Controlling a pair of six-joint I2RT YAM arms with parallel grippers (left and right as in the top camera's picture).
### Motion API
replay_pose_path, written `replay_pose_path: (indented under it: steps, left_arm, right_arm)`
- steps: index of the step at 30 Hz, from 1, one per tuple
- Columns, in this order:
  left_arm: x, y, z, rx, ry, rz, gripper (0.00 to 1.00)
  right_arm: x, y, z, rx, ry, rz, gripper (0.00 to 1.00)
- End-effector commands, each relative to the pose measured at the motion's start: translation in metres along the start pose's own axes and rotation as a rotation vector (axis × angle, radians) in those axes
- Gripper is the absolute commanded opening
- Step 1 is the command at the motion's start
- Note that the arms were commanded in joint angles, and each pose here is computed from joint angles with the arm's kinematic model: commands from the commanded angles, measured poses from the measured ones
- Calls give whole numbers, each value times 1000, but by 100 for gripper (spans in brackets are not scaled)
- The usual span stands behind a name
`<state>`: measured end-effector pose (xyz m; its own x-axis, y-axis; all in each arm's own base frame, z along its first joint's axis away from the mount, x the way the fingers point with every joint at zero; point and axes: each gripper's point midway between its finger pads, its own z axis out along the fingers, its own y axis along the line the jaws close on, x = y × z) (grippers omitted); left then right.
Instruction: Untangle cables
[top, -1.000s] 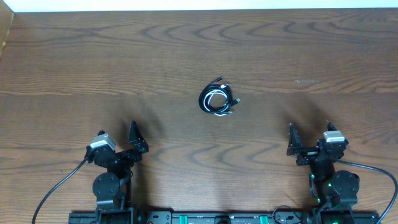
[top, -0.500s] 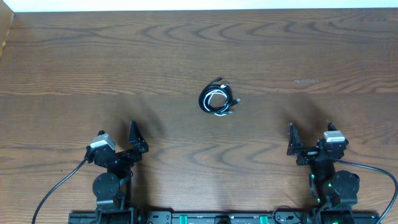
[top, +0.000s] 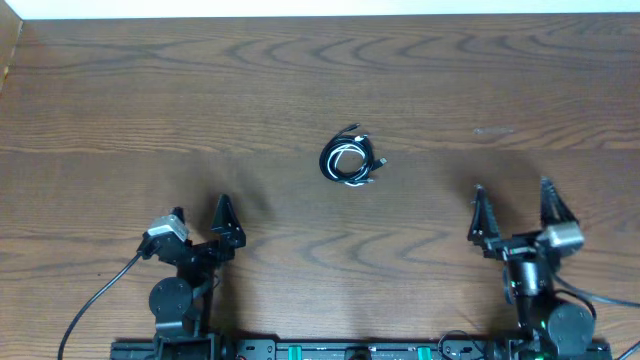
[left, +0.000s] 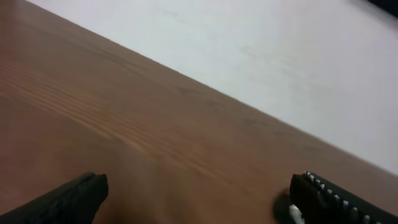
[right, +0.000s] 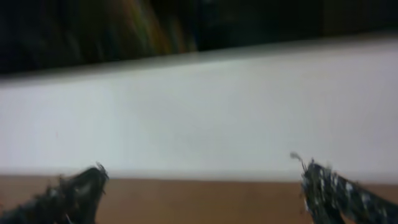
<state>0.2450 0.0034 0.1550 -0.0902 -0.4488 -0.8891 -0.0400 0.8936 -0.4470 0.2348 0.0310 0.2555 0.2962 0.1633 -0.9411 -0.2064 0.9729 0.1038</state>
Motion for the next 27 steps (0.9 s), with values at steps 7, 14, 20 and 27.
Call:
replay_pose_path:
  steps: [7, 14, 20, 27]
  left_arm:
    - [-67, -78, -24, 359, -196, 24, 99]
    - [-126, -109, -40, 285, -82, 164, 99]
    - [-103, -117, -13, 214, 436, 164, 99]
    - [-64, -167, 5, 527, 871, -93, 99]
  right_arm:
    - [-102, 38, -12, -147, -313, -178, 99]
    - [-143, 42, 10, -122, -65, -244, 99]
    - [-115, 58, 40, -255, 336, -159, 99]
    - [-87, 126, 42, -757, 521, 47, 99]
